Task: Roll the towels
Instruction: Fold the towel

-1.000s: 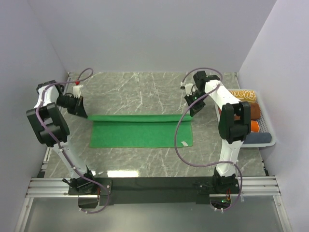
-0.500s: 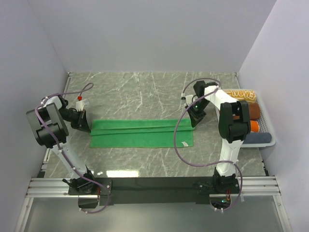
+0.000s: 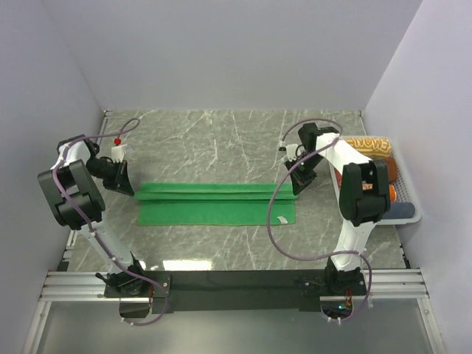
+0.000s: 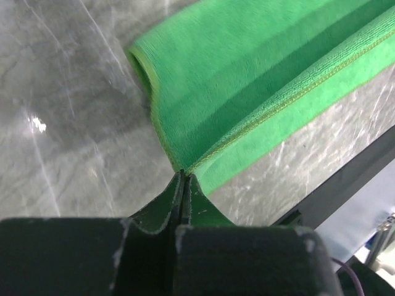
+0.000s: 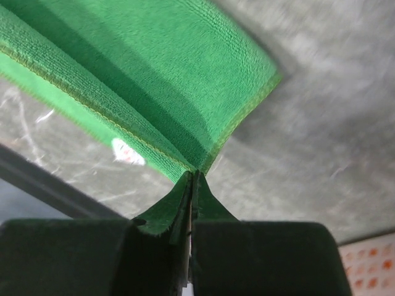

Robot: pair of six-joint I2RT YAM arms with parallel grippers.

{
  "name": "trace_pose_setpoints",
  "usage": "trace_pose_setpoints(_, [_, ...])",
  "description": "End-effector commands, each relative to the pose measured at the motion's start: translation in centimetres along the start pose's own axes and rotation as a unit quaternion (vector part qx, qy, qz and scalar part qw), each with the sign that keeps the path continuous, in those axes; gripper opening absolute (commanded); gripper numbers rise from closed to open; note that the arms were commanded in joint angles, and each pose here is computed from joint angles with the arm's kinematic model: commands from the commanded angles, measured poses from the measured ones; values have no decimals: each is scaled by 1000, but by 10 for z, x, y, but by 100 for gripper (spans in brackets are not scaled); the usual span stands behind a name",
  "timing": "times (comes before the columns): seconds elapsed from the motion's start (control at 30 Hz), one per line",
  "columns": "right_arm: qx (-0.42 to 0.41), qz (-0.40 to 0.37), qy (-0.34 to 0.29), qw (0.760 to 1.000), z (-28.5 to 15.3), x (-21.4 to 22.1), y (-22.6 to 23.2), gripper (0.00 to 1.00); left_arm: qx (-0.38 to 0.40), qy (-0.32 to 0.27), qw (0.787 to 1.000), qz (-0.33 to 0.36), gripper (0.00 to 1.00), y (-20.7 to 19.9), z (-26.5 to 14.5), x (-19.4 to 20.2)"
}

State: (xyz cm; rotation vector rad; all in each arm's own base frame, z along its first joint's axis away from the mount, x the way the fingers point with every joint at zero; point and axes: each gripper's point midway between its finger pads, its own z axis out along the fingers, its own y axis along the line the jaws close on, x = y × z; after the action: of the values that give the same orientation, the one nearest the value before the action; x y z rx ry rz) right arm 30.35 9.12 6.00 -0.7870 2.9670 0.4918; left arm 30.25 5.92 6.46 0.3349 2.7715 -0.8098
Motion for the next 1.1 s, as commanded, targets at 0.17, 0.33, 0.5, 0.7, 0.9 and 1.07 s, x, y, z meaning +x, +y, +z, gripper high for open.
trace_pose_setpoints(0.17, [-3, 8, 10, 1000, 11, 34, 21, 0, -32, 22, 999, 37, 1, -6, -18, 24])
trace_pose_setpoints(0.33, [5, 7, 37, 999, 37, 43, 19, 0, -46, 40, 998, 23, 1, 7, 1, 43])
trace_pose_setpoints(0.5, [21, 3, 43, 999, 42, 42, 11, 0, -46, 46, 998, 6, 1, 12, 13, 50])
trace_pose_setpoints(0.7, [22, -1, 39, 999, 34, 36, 11, 0, -44, 43, 998, 6, 1, 11, 14, 50])
trace_pose_setpoints(0.9, [24, -13, 31, 999, 22, 32, 13, 0, -16, 35, 999, 31, 1, -5, 5, 48])
trace_pose_setpoints(1.07, [25, -25, 25, 999, 15, 33, 15, 0, 0, 25, 997, 69, 1, -19, -4, 49])
